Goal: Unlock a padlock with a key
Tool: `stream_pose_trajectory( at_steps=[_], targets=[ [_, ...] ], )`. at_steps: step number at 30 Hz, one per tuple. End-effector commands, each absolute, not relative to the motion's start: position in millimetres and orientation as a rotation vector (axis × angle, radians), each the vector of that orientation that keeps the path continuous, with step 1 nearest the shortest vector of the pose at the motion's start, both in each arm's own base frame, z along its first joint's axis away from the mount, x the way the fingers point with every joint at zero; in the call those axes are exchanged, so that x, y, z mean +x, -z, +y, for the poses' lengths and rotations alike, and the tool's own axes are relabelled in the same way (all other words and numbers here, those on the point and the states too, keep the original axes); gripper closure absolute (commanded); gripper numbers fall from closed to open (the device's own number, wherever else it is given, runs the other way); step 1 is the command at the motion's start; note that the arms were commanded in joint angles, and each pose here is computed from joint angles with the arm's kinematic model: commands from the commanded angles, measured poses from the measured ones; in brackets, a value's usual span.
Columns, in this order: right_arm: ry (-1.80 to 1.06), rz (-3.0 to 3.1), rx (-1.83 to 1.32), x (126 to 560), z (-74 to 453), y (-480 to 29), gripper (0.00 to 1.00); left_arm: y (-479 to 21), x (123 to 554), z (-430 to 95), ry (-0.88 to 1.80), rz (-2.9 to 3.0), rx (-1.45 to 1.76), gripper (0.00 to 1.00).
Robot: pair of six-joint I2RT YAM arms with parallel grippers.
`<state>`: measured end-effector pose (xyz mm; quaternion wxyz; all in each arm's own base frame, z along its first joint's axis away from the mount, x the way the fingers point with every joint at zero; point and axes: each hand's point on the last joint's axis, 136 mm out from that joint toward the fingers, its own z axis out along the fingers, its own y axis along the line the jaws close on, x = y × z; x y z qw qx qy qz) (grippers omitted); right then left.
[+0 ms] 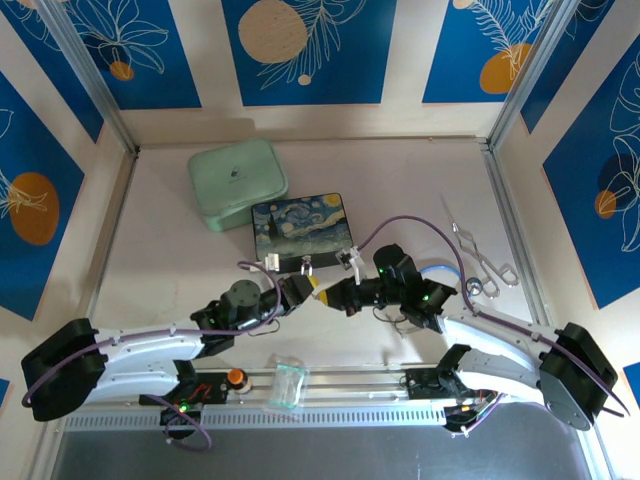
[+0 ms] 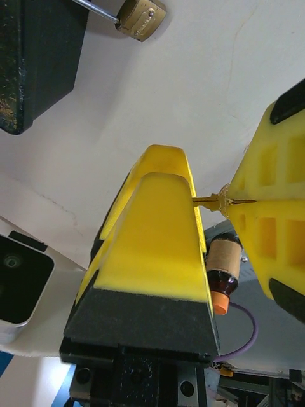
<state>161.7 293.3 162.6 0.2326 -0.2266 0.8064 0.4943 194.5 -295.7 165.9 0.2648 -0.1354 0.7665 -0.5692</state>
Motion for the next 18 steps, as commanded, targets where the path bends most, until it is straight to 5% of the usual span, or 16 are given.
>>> stream_pose_trajectory(
  at_steps=[1,11,15,18],
  targets=[
    [-1.395,2.169,-0.630,164.4,298.9,-175.2,1.00,-159.2,192.9,-291.5,1.546,2.079,-0.423,0.68],
    [-1.377,2.165,-0.634,164.8,302.3,-174.0,1.00,-160.1,194.2,-292.7,1.552,2.087,-0.452,0.86],
    [-1.377,2.155,-0.623,166.6,302.9,-174.2,1.00,-159.1,193.2,-293.5,1.551,2.098,-0.449,1.00],
    [-1.372,2.158,-0.596,169.3,302.1,-172.5,0.98,-156.1,194.9,-290.2,1.524,2.099,-0.455,1.00]
  ],
)
